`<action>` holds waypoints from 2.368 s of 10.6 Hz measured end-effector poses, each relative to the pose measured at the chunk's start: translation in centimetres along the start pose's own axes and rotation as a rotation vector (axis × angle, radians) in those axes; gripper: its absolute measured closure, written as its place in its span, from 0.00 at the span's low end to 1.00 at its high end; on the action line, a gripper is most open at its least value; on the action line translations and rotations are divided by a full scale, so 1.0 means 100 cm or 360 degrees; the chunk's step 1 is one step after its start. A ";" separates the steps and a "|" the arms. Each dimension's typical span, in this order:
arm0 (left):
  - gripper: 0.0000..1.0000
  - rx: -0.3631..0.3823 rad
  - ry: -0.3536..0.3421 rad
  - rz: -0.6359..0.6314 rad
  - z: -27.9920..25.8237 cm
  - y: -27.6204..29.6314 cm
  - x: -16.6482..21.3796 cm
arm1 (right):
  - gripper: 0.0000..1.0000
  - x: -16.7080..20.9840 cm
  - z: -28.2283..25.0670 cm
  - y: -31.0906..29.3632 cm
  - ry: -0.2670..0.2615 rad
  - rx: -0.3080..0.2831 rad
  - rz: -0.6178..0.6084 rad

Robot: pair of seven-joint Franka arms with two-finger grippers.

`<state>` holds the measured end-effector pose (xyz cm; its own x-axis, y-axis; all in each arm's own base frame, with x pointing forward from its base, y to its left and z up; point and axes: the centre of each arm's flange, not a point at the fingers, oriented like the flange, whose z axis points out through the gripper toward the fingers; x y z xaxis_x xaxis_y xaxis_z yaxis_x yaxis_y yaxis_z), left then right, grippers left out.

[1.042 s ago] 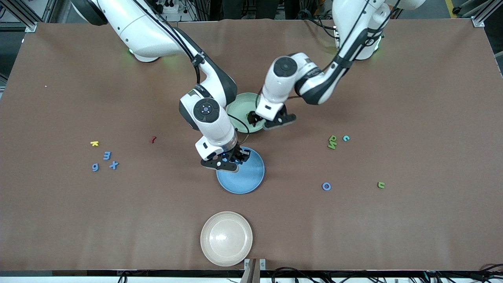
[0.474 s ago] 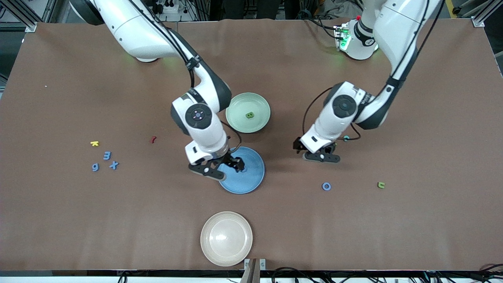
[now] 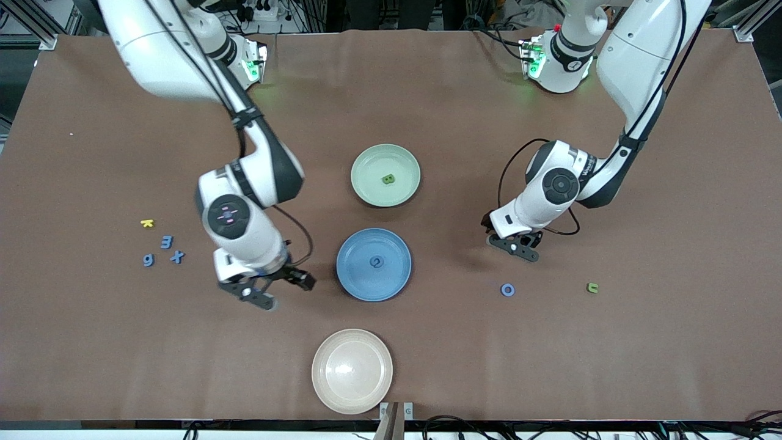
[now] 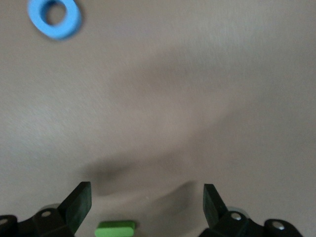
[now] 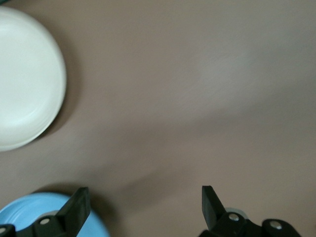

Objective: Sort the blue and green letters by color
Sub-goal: 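Grasp green N with the left gripper while the right gripper reaches X, then carry green N to the green plate while the right gripper grasps X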

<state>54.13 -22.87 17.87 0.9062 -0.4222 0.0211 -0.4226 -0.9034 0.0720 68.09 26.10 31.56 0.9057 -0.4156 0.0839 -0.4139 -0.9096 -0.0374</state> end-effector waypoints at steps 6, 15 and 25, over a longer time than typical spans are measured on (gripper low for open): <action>0.03 0.0051 -0.0055 0.0046 0.007 -0.014 -0.021 | 0.00 0.084 0.005 0.205 -0.0085 -0.0109 -0.0066; 0.66 0.0071 -0.0064 0.0002 -0.004 -0.030 -0.038 | 0.00 0.049 0.089 0.338 -0.0043 -0.0073 -0.0009; 0.66 -0.0141 0.0046 -0.0593 -0.059 0.222 -0.025 | 0.47 0.040 0.133 0.337 -0.0055 -0.0050 -0.0014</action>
<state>42.56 -41.39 25.34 0.9980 -0.0626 0.0054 -0.0626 -0.9841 0.1661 59.03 -6.22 17.36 0.9118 -0.4077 0.0498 -0.4079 -0.9130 -0.0056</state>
